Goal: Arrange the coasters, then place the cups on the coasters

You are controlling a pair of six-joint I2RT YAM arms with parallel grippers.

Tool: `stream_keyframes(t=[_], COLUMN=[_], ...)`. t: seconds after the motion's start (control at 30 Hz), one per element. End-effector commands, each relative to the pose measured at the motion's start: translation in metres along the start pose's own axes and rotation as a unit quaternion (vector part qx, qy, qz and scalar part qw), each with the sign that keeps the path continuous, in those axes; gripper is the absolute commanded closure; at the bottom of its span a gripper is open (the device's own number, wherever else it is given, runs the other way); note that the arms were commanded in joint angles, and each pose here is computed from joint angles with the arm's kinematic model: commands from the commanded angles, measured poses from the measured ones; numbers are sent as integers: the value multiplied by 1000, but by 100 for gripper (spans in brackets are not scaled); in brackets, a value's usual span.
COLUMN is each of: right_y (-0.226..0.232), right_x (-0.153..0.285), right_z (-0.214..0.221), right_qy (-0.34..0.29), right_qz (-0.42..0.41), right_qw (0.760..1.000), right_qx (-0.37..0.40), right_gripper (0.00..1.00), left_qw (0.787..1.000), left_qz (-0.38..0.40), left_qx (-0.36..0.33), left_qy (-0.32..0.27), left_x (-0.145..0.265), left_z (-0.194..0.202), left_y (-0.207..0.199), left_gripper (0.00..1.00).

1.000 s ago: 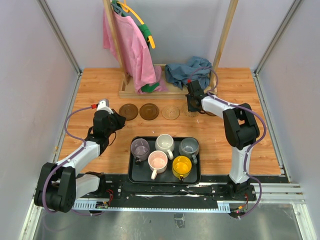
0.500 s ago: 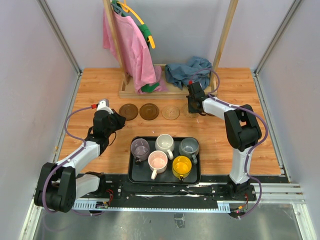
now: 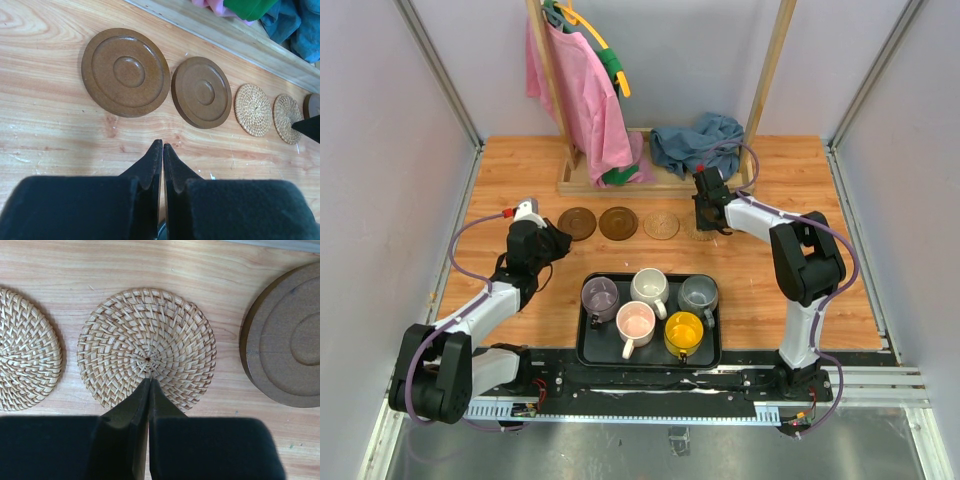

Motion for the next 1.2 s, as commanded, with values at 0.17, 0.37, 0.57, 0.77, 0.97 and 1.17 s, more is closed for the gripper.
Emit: stream_keyframes(t=[0.17, 0.37, 0.57, 0.77, 0.97, 1.17], right_y=[3, -2, -8, -19, -48, -82], right_x=[-2, 4, 24, 45, 51, 37], right_z=[39, 18, -16, -43, -48, -31], right_qy=[71, 45, 3, -38, -43, -13], right_qz=[10, 23, 31, 52, 83, 100], right_qw=[997, 998, 999, 998, 996, 994], right_qx=[18, 21, 21, 20, -5, -41], right_gripper=[98, 98, 97, 95, 94, 95], left_qw=[1000, 1000, 1000, 1000, 1000, 1000], left_qz=[8, 4, 5, 6, 9, 13], left_qx=[1, 0, 1, 1, 1, 0], left_qy=[-6, -5, -3, -5, -4, -3], left_x=[-1, -1, -1, 1, 1, 1], left_z=[-1, 0, 2, 2, 2, 2], left_y=[-1, 1, 2, 2, 1, -1], left_gripper=[93, 92, 93, 92, 93, 92])
Point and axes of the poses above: each gripper's point midway between its finger pads, its own x axis back along the fingers, its own y axis along the line the jaws close on, z = x × y, the point moved 2 cm from there along x, back along the fingers, and after that the axes turned 13 degrees about x, right-handed, at the moved point
